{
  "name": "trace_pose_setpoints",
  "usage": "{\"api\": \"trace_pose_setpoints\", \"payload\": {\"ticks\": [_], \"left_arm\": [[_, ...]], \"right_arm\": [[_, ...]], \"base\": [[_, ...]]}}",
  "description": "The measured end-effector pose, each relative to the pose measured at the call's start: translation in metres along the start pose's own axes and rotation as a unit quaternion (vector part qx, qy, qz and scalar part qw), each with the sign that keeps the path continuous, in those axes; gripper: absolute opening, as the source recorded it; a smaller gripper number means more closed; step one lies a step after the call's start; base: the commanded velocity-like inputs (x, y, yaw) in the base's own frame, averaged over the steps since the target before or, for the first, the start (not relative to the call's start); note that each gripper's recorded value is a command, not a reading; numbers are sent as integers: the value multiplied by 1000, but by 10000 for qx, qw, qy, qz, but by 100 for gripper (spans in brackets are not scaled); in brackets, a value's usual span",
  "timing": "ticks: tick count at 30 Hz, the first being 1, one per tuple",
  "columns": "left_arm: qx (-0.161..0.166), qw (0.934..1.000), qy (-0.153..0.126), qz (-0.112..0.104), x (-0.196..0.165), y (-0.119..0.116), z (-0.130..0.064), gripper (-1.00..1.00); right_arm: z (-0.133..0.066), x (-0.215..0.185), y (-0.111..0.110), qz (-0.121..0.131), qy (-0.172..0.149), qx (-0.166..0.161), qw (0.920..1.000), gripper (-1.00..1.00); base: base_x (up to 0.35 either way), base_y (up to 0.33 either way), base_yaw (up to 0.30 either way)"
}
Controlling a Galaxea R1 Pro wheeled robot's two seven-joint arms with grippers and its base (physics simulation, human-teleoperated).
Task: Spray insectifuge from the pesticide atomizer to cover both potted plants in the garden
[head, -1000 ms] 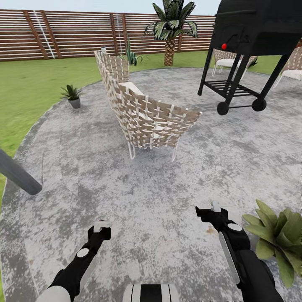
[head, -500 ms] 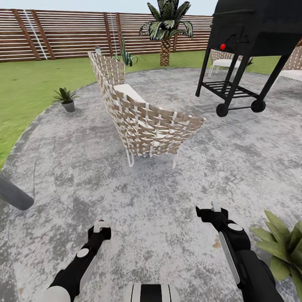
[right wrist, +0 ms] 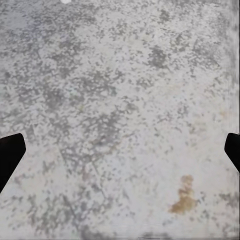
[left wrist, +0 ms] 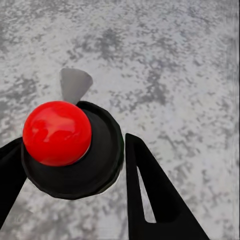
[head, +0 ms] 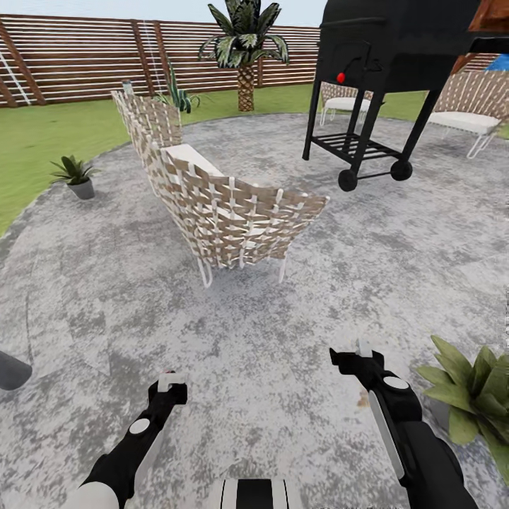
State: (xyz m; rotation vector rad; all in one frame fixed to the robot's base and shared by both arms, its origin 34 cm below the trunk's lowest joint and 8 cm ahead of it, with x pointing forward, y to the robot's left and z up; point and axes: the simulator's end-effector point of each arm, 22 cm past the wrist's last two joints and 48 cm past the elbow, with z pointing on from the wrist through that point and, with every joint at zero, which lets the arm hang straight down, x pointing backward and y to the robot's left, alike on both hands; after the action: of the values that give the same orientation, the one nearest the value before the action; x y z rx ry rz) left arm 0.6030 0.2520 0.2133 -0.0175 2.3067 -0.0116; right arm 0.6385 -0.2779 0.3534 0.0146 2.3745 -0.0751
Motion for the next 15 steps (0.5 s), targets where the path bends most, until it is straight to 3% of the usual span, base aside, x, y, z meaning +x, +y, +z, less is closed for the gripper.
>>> {"api": "trace_pose_setpoints", "payload": {"ticks": [11,15], "left_arm": [[7,10000,-1,3,0,0,0,-100],[-1,10000,-7,1,-1,0,0,-100]], "right_arm": [[0,0,0,-3,-2,3,10000,100],[0,-1,-1,-5,-5,4,10000,100]], "base": [[3,1,-262],[190,0,-106]]}}
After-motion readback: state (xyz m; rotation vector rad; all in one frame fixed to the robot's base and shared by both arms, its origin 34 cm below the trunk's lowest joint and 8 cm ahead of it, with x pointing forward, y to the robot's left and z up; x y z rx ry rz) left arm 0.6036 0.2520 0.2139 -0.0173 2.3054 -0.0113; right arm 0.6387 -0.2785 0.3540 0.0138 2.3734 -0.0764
